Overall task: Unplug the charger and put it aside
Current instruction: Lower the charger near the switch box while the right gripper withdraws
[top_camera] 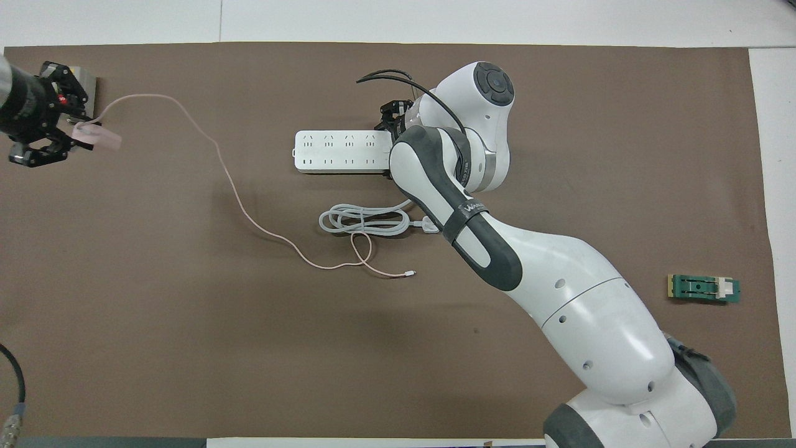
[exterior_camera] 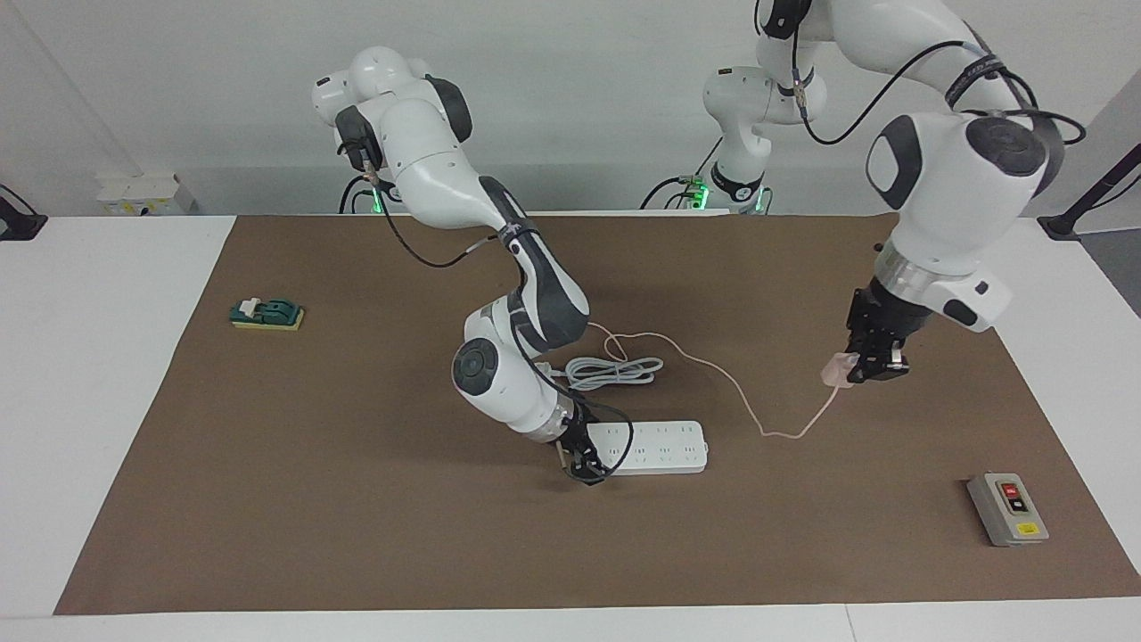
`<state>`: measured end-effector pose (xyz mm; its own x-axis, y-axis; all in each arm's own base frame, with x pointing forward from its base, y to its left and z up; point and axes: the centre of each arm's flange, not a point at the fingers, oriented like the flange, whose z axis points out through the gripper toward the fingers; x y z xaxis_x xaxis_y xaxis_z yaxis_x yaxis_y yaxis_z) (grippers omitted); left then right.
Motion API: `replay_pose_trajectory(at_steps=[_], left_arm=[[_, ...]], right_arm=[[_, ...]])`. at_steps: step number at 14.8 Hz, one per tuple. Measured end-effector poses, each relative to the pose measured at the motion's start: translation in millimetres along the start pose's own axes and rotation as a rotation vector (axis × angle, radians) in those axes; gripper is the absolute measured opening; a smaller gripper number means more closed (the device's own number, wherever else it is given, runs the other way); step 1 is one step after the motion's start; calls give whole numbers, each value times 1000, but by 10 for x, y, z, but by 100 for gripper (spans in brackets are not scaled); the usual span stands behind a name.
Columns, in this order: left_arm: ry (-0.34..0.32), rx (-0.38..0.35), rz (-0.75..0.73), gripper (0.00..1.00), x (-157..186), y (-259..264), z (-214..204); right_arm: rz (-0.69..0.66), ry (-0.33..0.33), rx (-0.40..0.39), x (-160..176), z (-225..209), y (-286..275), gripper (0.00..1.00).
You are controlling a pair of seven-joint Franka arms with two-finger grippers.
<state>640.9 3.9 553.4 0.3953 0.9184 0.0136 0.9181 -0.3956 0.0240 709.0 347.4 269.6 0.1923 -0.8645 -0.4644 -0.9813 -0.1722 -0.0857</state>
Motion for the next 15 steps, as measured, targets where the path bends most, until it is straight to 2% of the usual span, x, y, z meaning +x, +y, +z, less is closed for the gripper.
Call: replay_pose_trajectory(at_steps=[2,3,5,7,8,11,12,13,15], left_arm=[[-16,26,143,33,406,-275,131],[-21,30,207,33,529,-386,238],[-15,17,279,33,591,-517,456],[-10,5,311,32,505,-585,659],[-11,4,328,38,457,-613,729],[-15,5,377,68,380,-674,747],[-12,0,410,89,340,-668,676],[-15,2,440,97,325,-662,606],[-33,20,538,100,306,-660,381]], right_arm=[[-21,8,3,-82,-231,-33,100],[-33,19,37,-117,-474,-95,100],[-60,49,73,-137,-1004,-164,100],[-143,88,51,-133,-1474,-136,100],[-201,101,31,-126,-1676,-103,100],[-405,130,-36,-16,-2310,28,100],[-538,162,-68,107,-2699,123,100],[-647,193,-95,175,-2888,189,100],[-840,238,-143,301,-3254,344,100]])
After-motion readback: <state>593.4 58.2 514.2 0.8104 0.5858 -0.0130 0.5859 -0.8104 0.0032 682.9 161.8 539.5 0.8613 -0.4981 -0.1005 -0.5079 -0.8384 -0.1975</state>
